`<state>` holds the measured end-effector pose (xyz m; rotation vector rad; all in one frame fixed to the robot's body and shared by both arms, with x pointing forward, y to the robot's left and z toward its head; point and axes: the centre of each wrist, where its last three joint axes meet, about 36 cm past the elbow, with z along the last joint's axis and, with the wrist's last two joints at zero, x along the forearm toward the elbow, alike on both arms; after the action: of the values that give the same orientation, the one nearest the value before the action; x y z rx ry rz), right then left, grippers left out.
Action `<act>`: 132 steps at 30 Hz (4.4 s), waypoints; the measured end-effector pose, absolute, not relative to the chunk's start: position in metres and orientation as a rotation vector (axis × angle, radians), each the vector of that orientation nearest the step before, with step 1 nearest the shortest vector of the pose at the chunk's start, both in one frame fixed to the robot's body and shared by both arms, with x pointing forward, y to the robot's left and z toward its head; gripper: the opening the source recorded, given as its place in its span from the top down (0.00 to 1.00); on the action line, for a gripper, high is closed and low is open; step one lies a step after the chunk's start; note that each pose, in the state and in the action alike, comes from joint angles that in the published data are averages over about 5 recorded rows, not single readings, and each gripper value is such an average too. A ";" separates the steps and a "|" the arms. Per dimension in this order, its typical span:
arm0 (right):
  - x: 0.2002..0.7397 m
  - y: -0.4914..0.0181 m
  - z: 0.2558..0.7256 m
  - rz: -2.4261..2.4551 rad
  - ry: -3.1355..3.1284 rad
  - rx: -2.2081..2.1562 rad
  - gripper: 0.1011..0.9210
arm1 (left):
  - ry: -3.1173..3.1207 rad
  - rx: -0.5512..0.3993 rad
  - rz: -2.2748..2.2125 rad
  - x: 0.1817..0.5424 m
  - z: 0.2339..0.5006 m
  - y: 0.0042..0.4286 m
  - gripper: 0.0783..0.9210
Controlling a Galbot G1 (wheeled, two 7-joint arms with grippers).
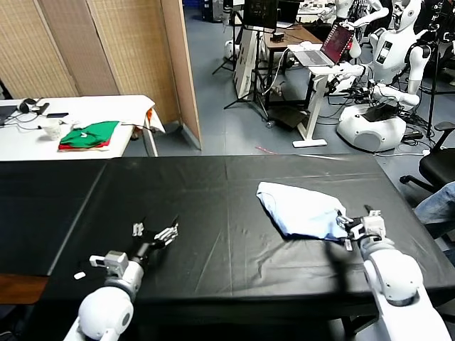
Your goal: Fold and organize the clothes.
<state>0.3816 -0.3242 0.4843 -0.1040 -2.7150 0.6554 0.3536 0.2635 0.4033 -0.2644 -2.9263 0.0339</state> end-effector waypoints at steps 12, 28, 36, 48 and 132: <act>0.322 -0.303 0.456 1.405 -2.644 0.531 0.02 | -2.933 -0.254 0.018 0.352 0.405 0.262 0.02; 0.337 -0.291 0.430 2.012 -2.265 0.720 0.02 | -2.929 -0.215 -0.008 0.345 0.403 0.271 0.02; 0.355 -0.288 0.422 2.084 -2.206 0.722 0.02 | -2.931 -0.201 -0.009 0.340 0.404 0.272 0.02; 0.383 -0.276 0.402 2.092 -2.185 0.755 0.02 | -2.936 -0.164 -0.014 0.334 0.404 0.278 0.02; 0.406 -0.332 0.462 -0.386 -2.361 0.672 0.10 | -2.956 -0.086 -0.008 0.325 0.389 0.281 0.02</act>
<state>0.4060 -0.3317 0.4621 0.6722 -2.3613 -0.3860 0.3251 0.2807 0.3885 -0.0862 -2.9561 -0.0085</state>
